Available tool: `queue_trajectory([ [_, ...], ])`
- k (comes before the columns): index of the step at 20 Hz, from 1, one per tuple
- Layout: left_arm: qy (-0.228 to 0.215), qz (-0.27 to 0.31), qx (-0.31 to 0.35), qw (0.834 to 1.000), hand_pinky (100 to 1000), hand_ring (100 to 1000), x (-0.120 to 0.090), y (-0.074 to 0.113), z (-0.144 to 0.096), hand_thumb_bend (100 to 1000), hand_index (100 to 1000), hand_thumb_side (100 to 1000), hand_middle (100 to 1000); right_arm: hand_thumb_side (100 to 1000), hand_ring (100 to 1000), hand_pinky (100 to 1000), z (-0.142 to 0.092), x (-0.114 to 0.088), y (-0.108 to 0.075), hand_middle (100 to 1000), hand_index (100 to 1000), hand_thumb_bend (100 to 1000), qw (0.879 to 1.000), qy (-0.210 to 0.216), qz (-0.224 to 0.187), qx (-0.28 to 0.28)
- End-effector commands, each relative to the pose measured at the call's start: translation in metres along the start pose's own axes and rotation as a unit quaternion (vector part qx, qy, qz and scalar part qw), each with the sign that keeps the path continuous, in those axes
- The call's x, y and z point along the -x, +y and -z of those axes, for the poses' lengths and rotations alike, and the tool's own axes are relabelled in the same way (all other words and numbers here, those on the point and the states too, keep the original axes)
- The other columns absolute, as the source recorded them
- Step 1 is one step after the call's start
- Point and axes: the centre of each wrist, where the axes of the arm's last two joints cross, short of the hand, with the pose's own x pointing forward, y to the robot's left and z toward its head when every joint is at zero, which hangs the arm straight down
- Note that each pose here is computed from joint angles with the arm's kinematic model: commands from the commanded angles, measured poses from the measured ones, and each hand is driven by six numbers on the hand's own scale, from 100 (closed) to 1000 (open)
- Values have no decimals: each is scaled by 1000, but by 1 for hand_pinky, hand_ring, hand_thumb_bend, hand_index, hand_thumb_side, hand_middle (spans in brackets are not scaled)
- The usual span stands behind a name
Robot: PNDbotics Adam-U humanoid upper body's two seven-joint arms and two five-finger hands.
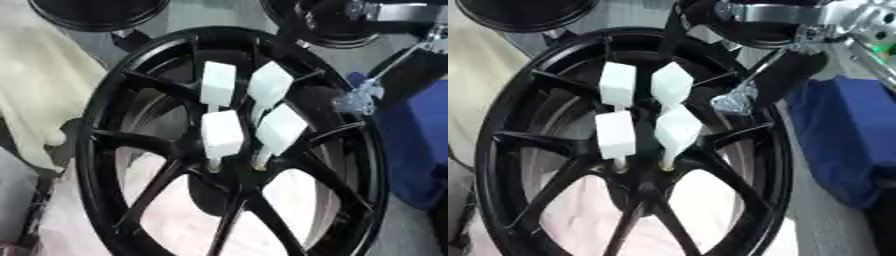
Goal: Pull the pin out of the wheel hub.
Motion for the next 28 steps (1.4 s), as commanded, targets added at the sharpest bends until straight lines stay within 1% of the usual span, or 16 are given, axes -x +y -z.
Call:
queue_trajectory([
  [1,-21,0,-3,1000,856,689,-9,3,5,235,749,826,648,300,795,844,-2,6,-6,736,793,294,1000,18,-14,12],
  [6,-19,-1,-6,1000,856,690,-8,3,4,235,749,831,649,259,793,844,0,20,-1,732,797,285,999,32,-13,16],
  [12,-16,-2,-8,1000,857,690,-7,3,3,236,749,836,649,254,793,843,2,31,4,731,798,282,999,40,-11,13],
  [15,-14,-2,-8,1000,858,691,-7,4,3,236,750,839,650,249,794,844,3,31,5,731,803,286,999,36,-14,7],
  [18,-13,-1,-6,1000,858,657,-7,4,3,234,750,842,651,257,793,843,3,32,5,732,810,288,999,36,-13,0],
  [23,-8,2,-8,1000,859,628,-6,5,1,232,750,846,652,282,789,843,0,29,-1,732,813,270,1000,25,3,7],
  [24,-8,3,-8,1000,860,628,-6,6,1,232,750,847,652,298,788,842,0,28,-3,733,816,269,1000,21,8,10],
  [25,-7,3,-7,1000,860,628,-5,6,1,232,751,848,652,378,786,842,-1,27,-6,734,821,249,1000,16,16,14],
  [26,-6,3,-6,1000,860,628,-5,6,1,231,751,850,652,326,784,841,-2,26,-8,734,821,269,999,10,26,17],
  [28,-4,4,-5,1000,861,628,-5,7,1,230,751,851,653,330,783,841,-4,23,-13,736,822,265,999,-2,46,22],
])
